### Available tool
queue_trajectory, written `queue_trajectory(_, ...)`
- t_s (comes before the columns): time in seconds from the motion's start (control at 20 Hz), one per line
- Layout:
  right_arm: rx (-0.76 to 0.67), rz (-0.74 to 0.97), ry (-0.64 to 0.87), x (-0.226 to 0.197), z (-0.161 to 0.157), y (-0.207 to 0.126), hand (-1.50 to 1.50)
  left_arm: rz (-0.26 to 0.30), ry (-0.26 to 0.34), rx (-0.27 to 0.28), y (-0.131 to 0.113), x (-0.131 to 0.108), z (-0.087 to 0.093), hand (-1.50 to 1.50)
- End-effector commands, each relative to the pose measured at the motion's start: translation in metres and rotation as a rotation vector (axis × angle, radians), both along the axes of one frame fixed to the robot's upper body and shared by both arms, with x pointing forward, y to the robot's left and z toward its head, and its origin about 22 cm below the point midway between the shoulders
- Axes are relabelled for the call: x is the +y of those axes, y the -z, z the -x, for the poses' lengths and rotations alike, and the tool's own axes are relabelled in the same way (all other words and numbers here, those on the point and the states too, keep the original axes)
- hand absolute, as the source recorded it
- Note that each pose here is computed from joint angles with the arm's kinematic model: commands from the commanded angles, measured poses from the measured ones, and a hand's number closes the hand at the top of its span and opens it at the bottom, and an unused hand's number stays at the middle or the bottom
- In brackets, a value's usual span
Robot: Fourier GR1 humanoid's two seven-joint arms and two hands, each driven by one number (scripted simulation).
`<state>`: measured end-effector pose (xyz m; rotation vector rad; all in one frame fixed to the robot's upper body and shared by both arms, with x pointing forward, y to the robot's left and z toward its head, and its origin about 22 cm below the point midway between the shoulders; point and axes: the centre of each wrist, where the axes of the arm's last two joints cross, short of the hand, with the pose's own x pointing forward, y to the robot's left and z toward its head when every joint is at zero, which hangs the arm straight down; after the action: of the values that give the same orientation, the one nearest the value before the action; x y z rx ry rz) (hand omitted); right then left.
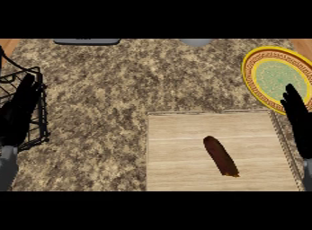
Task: Pick the sweet potato from the tray and place it in the plate
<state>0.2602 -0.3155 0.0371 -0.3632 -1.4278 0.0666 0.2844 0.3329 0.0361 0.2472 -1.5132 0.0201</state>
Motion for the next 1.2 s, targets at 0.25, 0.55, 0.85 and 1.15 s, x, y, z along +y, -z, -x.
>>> queue_trajectory(0.25,-0.444,0.098,-0.670,0.067,-0.046,-0.132,1.50,0.128,0.117,0.318,0.031,-0.041,0.019,0.00)
queue_trajectory(0.55,-0.536,0.301,-0.412,0.021,-0.052,-0.104,-1.50,0.175,0.168,0.322,0.036,-0.056,0.031,0.00)
queue_trajectory(0.85,-0.536,0.302,-0.582,0.006,-0.047,-0.104,-1.50,0.153,0.154,0.332,0.049,-0.084,0.045,0.00)
queue_trajectory(1.15,-0.308,0.635,-0.750,-0.016,-0.042,-0.149,-1.50,0.173,0.143,0.335,0.061,-0.091,0.043,0.00)
